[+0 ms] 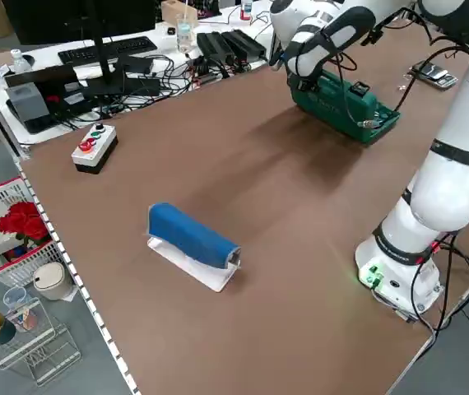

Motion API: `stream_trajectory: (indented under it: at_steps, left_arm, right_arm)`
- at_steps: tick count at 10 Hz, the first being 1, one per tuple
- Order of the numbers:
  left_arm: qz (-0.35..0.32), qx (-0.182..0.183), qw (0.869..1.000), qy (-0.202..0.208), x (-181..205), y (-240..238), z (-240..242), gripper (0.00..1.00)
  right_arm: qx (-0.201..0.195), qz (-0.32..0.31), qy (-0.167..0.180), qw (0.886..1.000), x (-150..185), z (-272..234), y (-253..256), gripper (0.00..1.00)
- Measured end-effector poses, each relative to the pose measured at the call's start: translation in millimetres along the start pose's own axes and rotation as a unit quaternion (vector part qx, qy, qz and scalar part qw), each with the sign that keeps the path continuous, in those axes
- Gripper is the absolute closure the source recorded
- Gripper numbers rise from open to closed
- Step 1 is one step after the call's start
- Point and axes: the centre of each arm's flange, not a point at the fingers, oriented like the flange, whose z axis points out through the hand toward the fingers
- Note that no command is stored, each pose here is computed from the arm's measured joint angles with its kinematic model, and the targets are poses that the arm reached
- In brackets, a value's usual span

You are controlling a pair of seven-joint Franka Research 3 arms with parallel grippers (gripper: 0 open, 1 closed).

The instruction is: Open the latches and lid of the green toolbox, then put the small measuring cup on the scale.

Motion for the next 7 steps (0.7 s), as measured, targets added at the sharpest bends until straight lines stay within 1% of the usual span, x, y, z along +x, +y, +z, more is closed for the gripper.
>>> stream_trajectory:
  at_steps: [1,2,3,4,5,7]
  left_arm:
    - [0.0,0.0,1.0,0.0,0,0,0,0.99]
    - [-0.003,0.0,1.0,0.001,1,-2,-2,0.99]
    - [-0.006,0.002,1.0,0.004,3,-8,-4,0.99]
    - [-0.005,0.01,1.0,0.005,5,-15,-8,0.99]
    - [-0.006,0.016,1.0,0.008,7,-22,-12,0.99]
    - [-0.012,0.018,1.0,0.009,9,-31,-14,0.99]
  right_arm:
    - [-0.057,-0.011,-0.023,0.998,3,-21,6,0.0]
    - [-0.104,-0.014,-0.041,0.994,1,-46,0,0.0]
    - [-0.144,-0.02,-0.051,0.988,-5,-75,-11,0.0]
    - [-0.184,-0.029,-0.055,0.981,-12,-107,-21,0.0]
    - [-0.22,-0.036,-0.05,0.974,-18,-138,-30,0.0]
    - [-0.299,-0.042,-0.025,0.953,-32,-186,-49,0.0]
